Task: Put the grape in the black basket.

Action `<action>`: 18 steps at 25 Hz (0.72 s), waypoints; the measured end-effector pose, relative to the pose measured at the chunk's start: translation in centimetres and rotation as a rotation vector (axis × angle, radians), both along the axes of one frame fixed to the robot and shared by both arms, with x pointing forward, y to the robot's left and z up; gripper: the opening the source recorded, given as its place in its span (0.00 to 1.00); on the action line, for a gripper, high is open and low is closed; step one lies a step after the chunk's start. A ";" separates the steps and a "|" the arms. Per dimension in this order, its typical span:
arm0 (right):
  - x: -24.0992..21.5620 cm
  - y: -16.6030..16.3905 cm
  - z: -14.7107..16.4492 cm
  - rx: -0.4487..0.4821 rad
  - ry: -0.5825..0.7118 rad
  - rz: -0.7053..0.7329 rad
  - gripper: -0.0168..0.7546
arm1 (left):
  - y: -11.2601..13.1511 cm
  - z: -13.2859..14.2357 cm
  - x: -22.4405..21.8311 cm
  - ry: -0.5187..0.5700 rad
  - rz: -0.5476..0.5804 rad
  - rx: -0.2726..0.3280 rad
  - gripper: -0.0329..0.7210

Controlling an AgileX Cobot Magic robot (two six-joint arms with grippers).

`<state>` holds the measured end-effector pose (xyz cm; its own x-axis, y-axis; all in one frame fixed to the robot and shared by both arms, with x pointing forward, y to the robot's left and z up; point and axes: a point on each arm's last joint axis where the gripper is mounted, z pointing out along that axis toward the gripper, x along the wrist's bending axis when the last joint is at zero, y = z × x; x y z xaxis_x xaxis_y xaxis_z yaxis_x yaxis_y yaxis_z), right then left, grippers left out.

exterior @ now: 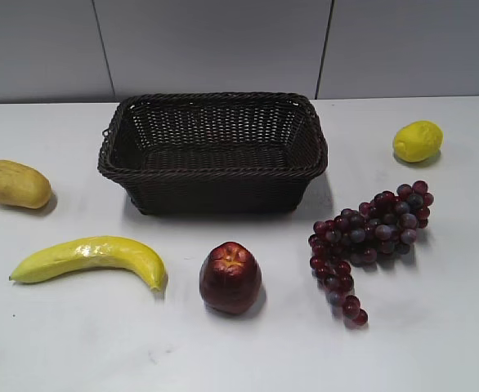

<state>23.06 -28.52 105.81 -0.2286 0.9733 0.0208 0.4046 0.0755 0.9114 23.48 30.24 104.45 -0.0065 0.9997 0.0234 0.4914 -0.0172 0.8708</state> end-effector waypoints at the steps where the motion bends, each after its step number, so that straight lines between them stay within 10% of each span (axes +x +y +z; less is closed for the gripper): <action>1: 0.0 0.0 0.0 0.000 0.000 0.000 0.78 | 0.0 0.0 0.0 0.000 0.000 0.000 0.36; 18: 0.0 0.0 0.0 0.002 0.000 0.001 0.78 | 0.0 0.0 0.0 0.000 0.000 0.000 0.36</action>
